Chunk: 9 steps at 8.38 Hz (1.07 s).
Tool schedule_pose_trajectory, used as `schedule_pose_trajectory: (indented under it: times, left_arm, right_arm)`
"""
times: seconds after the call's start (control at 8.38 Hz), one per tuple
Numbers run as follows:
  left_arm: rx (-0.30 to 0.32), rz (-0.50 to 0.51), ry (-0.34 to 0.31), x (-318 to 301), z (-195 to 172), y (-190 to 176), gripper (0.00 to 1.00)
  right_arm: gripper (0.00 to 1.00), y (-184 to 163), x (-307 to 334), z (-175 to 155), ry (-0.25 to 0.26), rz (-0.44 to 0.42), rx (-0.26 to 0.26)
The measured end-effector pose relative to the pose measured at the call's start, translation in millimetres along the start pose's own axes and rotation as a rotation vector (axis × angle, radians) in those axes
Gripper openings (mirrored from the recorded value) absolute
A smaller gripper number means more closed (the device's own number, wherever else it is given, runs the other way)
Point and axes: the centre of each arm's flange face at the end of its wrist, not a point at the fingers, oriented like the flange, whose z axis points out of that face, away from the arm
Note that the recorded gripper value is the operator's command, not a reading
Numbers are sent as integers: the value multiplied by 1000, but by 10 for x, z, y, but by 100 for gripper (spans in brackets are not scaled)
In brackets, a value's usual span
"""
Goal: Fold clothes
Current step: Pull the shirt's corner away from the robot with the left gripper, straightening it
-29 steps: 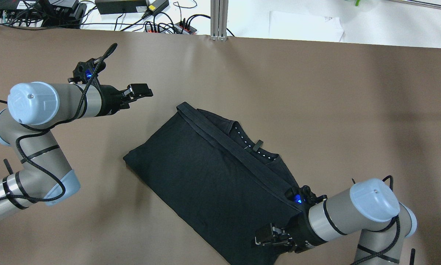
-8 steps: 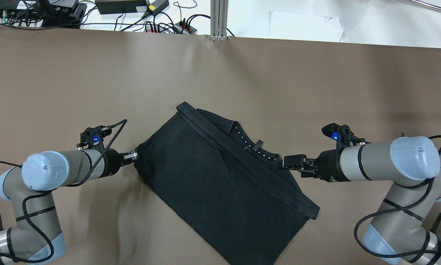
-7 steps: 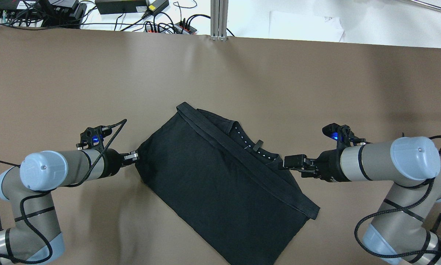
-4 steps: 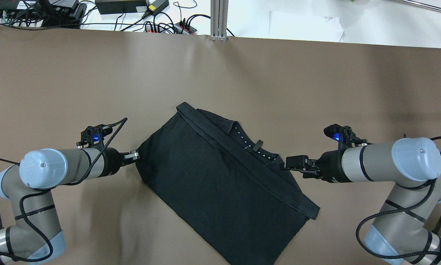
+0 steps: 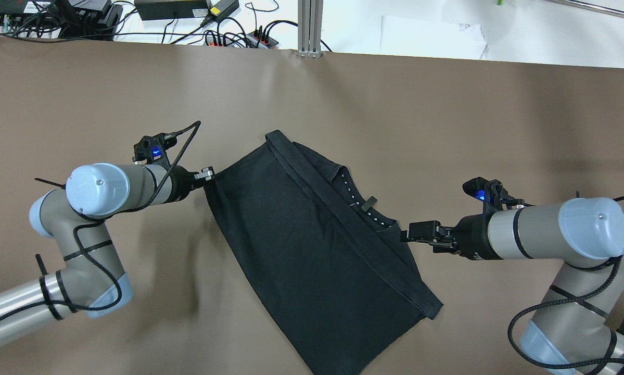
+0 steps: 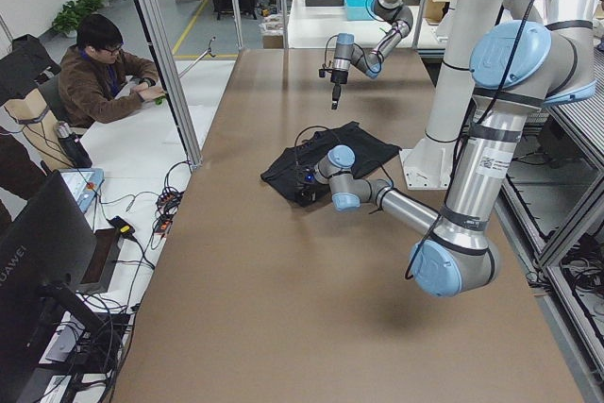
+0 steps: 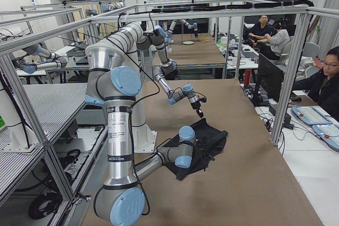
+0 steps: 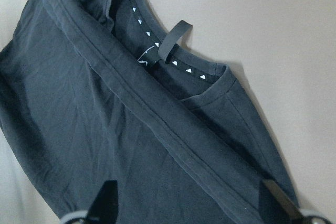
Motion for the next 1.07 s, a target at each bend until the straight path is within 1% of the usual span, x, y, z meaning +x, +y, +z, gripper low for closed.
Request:
schedule_pose_trajectory:
  times: [0.36,0.72,1.07]
  left_arm:
    - [54,1,-39,195,394,-459,0]
    - [93,0,-58,798,831,-851,0]
    - [136,9,-70,1353,1013,-1249,0]
  right_arm:
    - [94,-1,42,-7,7,2,11]
    - [94,3,45,-4,8,2,11]
    - [94,14,44,5,8,2,9]
